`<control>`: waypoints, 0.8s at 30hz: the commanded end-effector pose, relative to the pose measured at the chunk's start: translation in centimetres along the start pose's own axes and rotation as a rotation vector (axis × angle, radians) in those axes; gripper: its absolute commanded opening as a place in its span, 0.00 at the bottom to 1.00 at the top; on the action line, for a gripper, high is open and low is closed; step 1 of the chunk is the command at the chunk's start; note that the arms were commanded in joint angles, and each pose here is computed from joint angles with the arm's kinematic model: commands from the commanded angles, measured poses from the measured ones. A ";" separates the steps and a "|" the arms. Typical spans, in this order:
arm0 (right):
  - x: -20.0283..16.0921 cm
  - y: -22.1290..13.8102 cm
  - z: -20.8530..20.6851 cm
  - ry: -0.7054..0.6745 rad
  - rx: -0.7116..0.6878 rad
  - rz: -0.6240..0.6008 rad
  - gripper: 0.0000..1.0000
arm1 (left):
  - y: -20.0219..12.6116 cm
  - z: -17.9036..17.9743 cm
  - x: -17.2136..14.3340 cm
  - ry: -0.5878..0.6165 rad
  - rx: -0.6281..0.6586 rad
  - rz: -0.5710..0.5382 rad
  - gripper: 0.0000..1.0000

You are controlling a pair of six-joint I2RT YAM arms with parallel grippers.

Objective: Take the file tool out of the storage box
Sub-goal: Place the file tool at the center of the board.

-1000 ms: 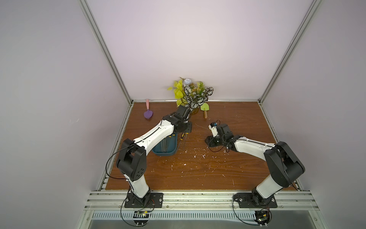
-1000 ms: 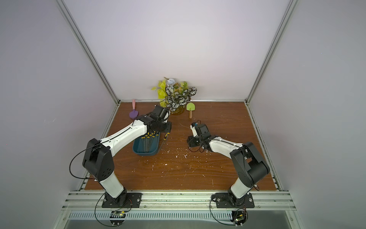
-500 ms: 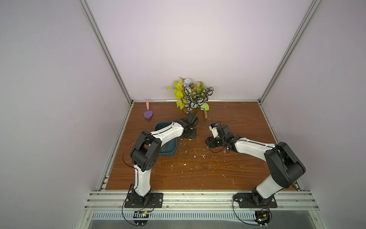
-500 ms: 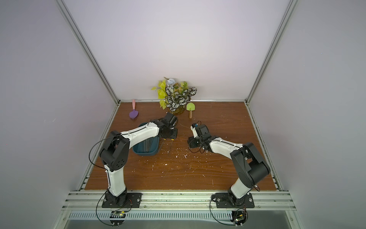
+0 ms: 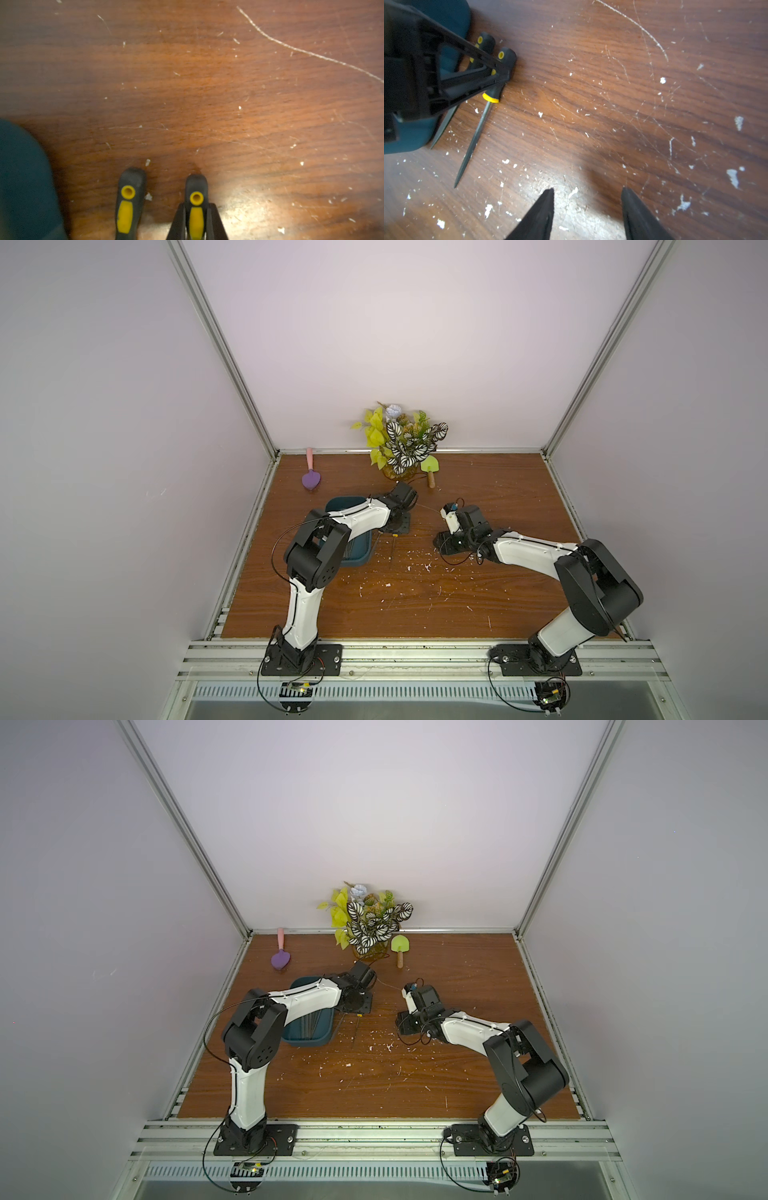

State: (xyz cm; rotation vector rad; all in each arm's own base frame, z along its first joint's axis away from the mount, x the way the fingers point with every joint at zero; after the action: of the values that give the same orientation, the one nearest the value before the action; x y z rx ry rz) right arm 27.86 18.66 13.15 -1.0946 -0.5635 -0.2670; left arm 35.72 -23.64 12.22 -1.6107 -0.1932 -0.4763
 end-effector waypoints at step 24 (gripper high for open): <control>0.3 -0.5 0.2 -0.018 -0.003 -0.036 0.57 | 1.0 2.5 0.9 -0.033 0.081 -0.015 0.38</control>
State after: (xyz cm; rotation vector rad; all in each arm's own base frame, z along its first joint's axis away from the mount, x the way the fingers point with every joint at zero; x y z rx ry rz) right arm 27.85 18.53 13.22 -1.1020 -0.5700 -0.2802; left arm 36.98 -21.97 11.74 -1.5607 -0.2357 -0.4595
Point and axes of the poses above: each gripper's point midway between its finger pads, its own y axis out along the fingers, its own z axis along the line the jaws close on, x = y × z, the point moved 10 cm from there along -y, back along the fingers, and after that the axes turned 4 degrees about y, right-handed, at the moved point
